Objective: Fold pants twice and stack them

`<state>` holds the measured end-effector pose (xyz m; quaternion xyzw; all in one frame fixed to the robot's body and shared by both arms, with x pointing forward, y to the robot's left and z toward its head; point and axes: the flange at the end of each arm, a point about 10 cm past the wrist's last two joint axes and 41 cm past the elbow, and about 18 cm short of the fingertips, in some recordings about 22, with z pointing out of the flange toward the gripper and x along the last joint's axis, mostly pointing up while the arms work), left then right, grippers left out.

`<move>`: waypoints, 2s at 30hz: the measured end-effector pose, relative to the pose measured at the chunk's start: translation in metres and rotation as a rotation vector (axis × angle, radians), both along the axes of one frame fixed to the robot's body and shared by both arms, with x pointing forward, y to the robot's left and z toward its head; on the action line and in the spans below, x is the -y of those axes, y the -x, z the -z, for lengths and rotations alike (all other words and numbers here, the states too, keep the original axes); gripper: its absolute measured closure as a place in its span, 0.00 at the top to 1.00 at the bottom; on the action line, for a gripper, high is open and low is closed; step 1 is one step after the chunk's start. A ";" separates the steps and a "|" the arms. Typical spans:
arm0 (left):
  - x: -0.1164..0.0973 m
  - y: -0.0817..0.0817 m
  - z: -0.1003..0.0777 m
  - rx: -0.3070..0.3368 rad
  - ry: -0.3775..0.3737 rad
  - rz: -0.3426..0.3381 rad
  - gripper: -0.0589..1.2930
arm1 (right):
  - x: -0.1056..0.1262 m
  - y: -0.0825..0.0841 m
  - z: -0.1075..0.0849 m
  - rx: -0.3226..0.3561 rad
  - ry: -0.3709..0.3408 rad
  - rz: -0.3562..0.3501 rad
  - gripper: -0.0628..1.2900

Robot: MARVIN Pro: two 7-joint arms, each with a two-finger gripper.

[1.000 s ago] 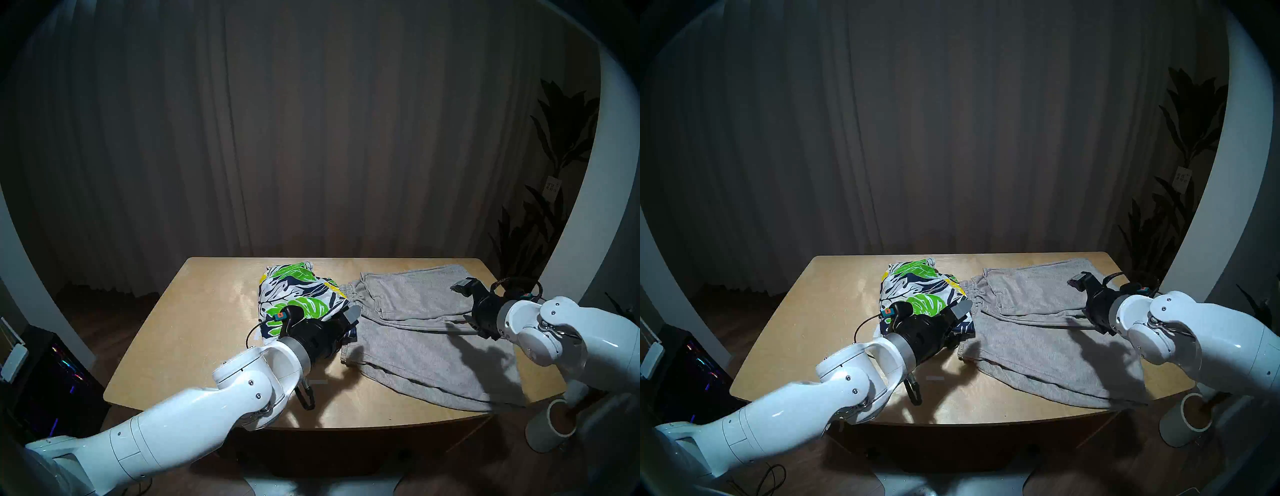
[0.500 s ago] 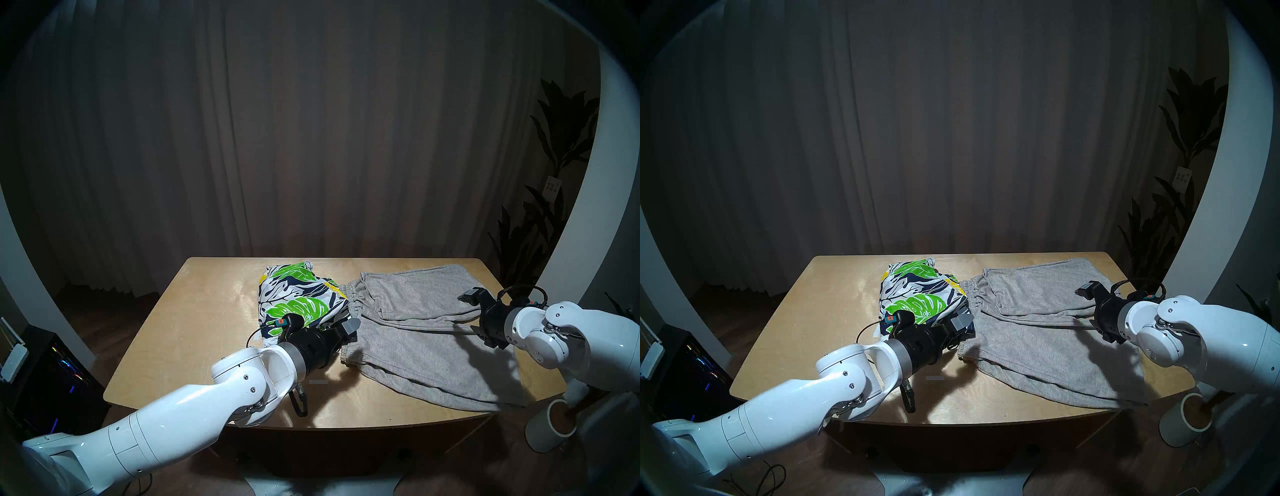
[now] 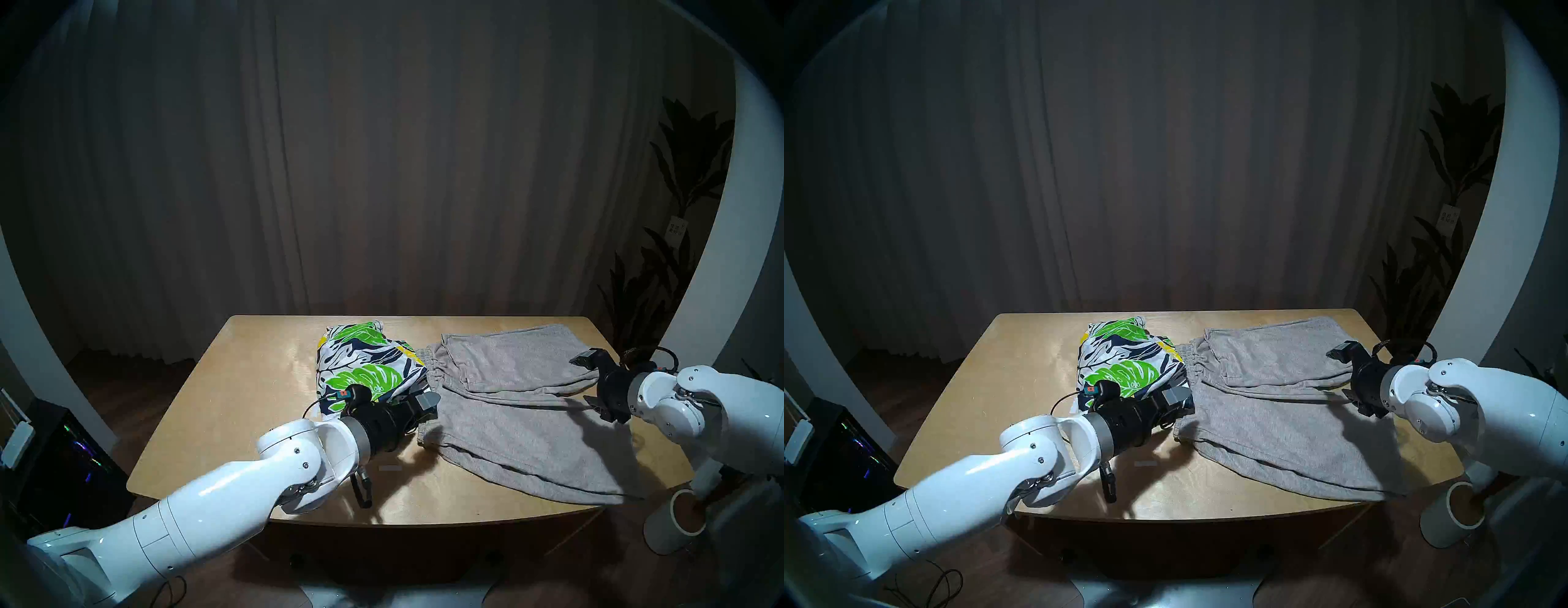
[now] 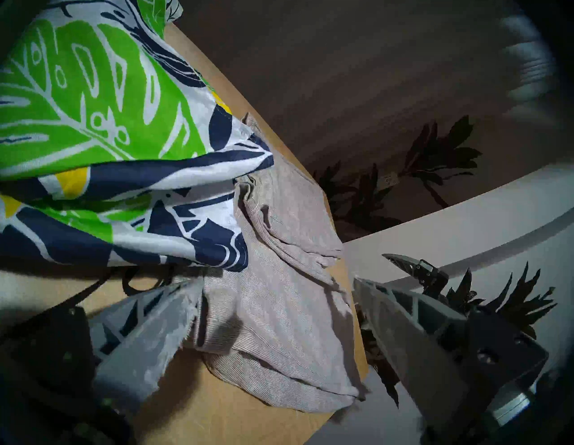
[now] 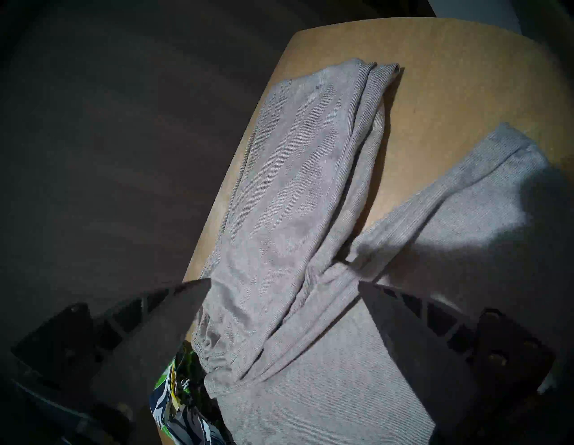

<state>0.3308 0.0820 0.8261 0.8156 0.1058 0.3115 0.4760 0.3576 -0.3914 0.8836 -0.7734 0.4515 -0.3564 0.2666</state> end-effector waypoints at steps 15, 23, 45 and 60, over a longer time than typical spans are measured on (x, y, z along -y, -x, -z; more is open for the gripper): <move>0.003 0.006 0.008 -0.065 0.017 0.066 0.94 | 0.029 0.006 0.020 -0.062 -0.034 0.030 0.97; 0.003 0.002 0.005 -0.071 0.028 0.086 0.94 | 0.047 0.010 0.030 -0.089 -0.040 0.049 0.97; 0.000 0.001 0.013 -0.130 0.026 0.137 0.94 | 0.075 0.004 0.023 -0.066 -0.115 0.042 0.97; -0.003 0.002 0.020 -0.169 0.019 0.162 0.94 | 0.090 0.018 0.040 -0.121 -0.162 0.033 0.97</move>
